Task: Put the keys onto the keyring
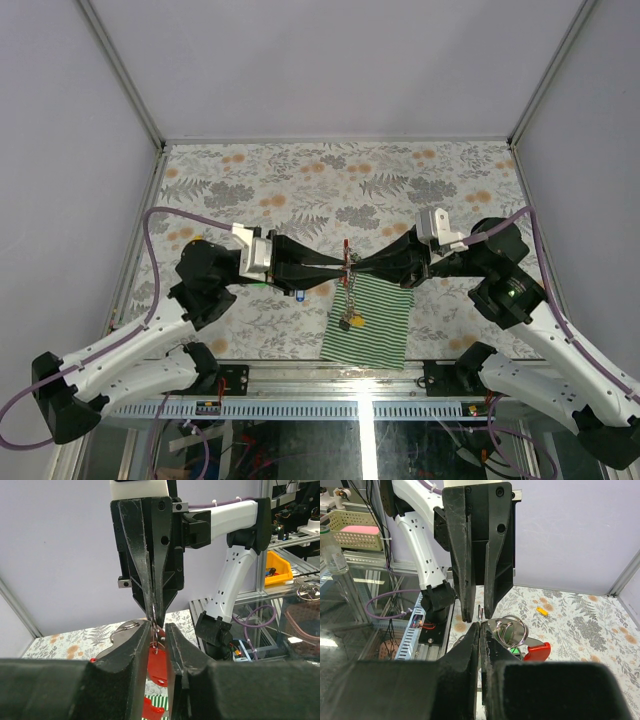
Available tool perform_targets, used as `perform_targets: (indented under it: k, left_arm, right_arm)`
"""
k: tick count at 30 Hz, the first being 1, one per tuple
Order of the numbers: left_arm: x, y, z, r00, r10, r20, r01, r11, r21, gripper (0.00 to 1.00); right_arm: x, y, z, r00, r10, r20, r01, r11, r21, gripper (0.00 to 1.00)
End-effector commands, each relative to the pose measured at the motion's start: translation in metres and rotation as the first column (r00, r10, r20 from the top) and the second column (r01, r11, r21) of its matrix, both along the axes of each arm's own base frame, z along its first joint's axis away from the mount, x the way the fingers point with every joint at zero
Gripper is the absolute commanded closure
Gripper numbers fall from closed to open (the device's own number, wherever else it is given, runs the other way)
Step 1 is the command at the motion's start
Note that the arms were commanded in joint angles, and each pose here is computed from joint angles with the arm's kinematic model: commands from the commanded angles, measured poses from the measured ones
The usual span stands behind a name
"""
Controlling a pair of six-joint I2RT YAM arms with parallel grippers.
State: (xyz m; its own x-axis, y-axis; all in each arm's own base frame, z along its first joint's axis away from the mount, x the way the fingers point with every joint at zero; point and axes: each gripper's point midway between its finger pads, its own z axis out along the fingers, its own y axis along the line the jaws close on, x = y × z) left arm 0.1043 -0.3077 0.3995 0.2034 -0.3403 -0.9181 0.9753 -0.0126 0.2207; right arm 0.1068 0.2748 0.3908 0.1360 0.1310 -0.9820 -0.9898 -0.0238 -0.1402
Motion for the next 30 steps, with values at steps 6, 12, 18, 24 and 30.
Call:
perform_targets:
  k: [6,12,18,24,30]
  left_arm:
    - [-0.007,-0.002,0.013,0.999,-0.028,0.038,0.03,0.999,-0.042,0.82]
    - [-0.008,-0.005,0.015,0.998,-0.039,0.043,0.041,0.998,-0.038,1.0]
    - [-0.008,-0.004,0.006,0.996,-0.027,0.088,0.024,0.999,0.033,1.0]
    - [0.002,0.0,-0.026,0.984,-0.004,0.178,-0.048,0.955,0.292,1.0]
    - [0.016,0.008,-0.047,0.97,-0.045,0.238,-0.093,0.838,0.537,1.0]
  right_arm:
    - [-0.006,-0.004,0.038,0.995,0.003,0.1,-0.012,0.996,0.086,1.0]
    - [-0.005,-0.003,0.034,0.995,0.0,0.095,-0.008,0.997,0.082,1.0]
    - [-0.006,-0.007,0.033,0.995,-0.014,0.102,0.007,0.998,0.065,0.91]
    - [-0.006,-0.016,0.014,0.992,-0.043,0.116,0.047,0.998,-0.038,0.72]
    - [0.004,-0.019,-0.019,0.991,-0.084,0.105,0.099,0.985,-0.144,0.68]
